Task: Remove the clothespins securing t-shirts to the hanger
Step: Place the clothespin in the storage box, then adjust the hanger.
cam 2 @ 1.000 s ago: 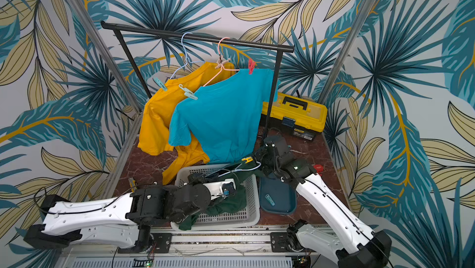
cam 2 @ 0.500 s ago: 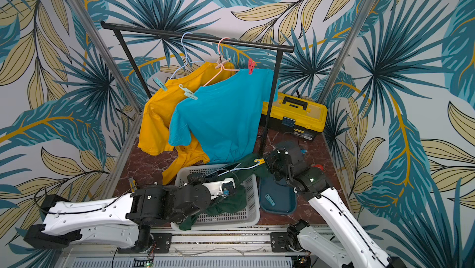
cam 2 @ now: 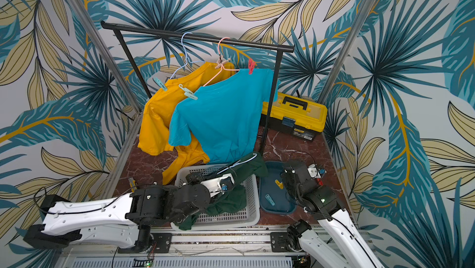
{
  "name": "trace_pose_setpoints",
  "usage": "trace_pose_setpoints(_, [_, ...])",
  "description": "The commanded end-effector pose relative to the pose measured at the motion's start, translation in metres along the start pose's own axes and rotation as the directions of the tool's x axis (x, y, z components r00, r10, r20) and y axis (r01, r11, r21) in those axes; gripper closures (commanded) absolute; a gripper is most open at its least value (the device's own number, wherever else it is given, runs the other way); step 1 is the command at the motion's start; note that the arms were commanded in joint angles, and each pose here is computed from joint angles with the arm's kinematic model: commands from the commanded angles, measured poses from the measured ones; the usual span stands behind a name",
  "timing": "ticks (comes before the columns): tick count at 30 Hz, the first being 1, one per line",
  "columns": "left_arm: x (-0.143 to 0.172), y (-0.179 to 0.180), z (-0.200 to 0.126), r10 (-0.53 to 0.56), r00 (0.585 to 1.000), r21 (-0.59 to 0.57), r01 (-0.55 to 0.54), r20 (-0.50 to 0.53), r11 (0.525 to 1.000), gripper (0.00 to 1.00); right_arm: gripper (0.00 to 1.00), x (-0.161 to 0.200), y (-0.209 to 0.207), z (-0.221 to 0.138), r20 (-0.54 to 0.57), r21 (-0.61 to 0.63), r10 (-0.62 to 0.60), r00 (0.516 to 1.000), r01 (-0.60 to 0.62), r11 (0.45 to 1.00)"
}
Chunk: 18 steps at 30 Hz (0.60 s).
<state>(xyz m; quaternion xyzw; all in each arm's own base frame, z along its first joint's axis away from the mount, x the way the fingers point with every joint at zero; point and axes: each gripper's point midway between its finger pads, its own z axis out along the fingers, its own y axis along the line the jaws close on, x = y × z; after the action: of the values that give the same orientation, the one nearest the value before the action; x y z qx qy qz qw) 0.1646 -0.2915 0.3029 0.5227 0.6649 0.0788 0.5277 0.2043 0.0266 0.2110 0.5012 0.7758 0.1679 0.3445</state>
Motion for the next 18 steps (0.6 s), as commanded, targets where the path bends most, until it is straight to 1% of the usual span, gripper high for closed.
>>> trace_pose_setpoints(1, [-0.023, 0.028, -0.020, -0.145, 0.984, -0.024, 0.148, 0.103, 0.989, 1.00, 0.32, -0.007, -0.010, 0.000, 0.041, 0.037, -0.039, 0.998, 0.037, 0.999])
trace_pose_setpoints(2, [-0.025, 0.032, -0.023, -0.163, 0.979, -0.021, 0.166, 0.119, 0.986, 1.00, 0.30, -0.006, -0.007, 0.000, 0.035, 0.021, -0.050, 0.998, 0.049, 0.999])
trace_pose_setpoints(4, [-0.029, 0.038, -0.031, -0.195, 0.969, -0.012, 0.199, 0.151, 0.980, 1.00, 0.28, -0.003, 0.005, -0.001, 0.015, -0.031, -0.069, 0.997, 0.070, 0.997])
trace_pose_setpoints(6, [-0.032, 0.046, -0.039, -0.232, 0.955, -0.003, 0.236, 0.186, 0.972, 1.00, 0.28, 0.003, 0.025, -0.003, -0.017, -0.105, -0.098, 0.995, 0.095, 0.990])
trace_pose_setpoints(9, [-0.036, 0.057, -0.050, -0.284, 0.928, 0.004, 0.292, 0.243, 0.957, 1.00, 0.28, 0.016, 0.066, -0.008, -0.082, -0.235, -0.163, 0.983, 0.140, 0.962])
trace_pose_setpoints(11, [-0.038, 0.063, -0.056, -0.308, 0.909, 0.007, 0.319, 0.280, 0.948, 1.00, 0.28, 0.031, 0.098, -0.012, -0.151, -0.315, -0.240, 0.959, 0.184, 0.931])
trace_pose_setpoints(14, [-0.038, 0.071, -0.062, -0.331, 0.891, 0.006, 0.347, 0.311, 0.938, 1.00, 0.32, 0.053, 0.132, -0.019, -0.238, -0.383, -0.353, 0.905, 0.247, 0.890])
trace_pose_setpoints(15, [-0.037, 0.073, -0.064, -0.339, 0.886, 0.007, 0.355, 0.316, 0.935, 1.00, 0.33, 0.058, 0.139, -0.021, -0.239, -0.396, -0.376, 0.895, 0.263, 0.880])
trace_pose_setpoints(18, [-0.034, 0.078, -0.066, -0.355, 0.879, -0.003, 0.376, 0.319, 0.927, 1.00, 0.34, 0.072, 0.164, -0.036, -0.207, -0.493, -0.437, 0.875, 0.292, 0.820])
